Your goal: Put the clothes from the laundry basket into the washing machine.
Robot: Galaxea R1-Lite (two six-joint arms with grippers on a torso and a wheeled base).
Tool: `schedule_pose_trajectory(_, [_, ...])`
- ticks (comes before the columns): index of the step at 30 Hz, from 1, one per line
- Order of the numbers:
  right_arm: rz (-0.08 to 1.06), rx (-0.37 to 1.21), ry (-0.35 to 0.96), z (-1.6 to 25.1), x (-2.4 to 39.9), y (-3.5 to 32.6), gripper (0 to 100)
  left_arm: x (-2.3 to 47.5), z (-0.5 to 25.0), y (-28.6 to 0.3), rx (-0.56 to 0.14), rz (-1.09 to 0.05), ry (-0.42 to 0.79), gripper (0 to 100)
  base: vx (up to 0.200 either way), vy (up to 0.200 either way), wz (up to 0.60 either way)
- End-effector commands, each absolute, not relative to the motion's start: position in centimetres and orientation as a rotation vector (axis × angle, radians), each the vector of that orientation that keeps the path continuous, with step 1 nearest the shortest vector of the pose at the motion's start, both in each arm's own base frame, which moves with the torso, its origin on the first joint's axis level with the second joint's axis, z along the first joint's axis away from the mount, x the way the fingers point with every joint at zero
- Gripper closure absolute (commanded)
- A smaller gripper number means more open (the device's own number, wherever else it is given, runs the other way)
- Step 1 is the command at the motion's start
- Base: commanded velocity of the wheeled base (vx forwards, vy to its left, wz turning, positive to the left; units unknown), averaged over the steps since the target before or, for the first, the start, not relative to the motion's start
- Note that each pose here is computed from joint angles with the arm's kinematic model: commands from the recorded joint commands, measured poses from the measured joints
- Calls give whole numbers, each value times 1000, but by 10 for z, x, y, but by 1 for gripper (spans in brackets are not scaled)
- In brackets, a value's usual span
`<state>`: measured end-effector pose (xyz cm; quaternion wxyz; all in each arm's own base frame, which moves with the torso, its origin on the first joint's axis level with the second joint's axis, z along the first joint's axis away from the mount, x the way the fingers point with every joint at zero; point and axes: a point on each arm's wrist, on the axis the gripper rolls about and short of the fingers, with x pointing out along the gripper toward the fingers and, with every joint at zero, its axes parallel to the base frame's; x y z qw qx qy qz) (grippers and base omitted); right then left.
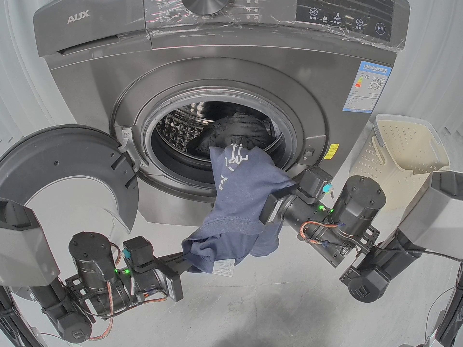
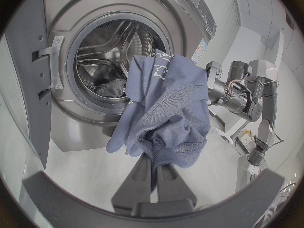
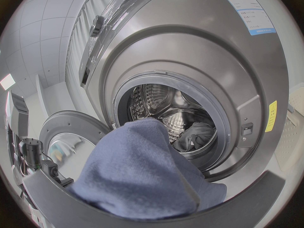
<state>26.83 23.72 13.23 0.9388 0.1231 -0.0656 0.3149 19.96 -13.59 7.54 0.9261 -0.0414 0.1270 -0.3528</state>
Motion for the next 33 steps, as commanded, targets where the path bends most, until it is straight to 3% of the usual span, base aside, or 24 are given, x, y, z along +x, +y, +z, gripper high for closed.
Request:
schedule_pose_trajectory(1, [649, 255, -140, 135, 267, 238, 100, 205, 69, -138, -82, -718, 282, 100, 0, 0, 0])
schedule_pose_trajectory(8, [649, 256, -141, 135, 266, 238, 100, 202, 68, -136, -80, -718, 290, 100, 0, 0, 0])
schedule_pose_trajectory(9, [649, 257, -142, 135, 267, 238, 100, 202, 68, -136, -80, -717, 291, 0, 0, 0, 0])
schedule_pose_trajectory(16, [623, 253, -141, 131, 277, 235, 100, 165, 60, -127, -44, -770, 401, 0, 0, 0, 0])
schedule_pose_trajectory(27, [616, 266, -142, 130, 281, 243, 100, 158, 70, -138, -52, -843, 345, 0, 0, 0, 0])
schedule_pose_trajectory(28, [624, 265, -138, 128, 280, 246, 100, 172, 79, -148, -72, -843, 273, 0, 0, 0, 0])
schedule_pose_trajectory(33, [635, 258, -123, 123, 279, 250, 100, 193, 97, -165, -109, -853, 153, 0, 0, 0, 0])
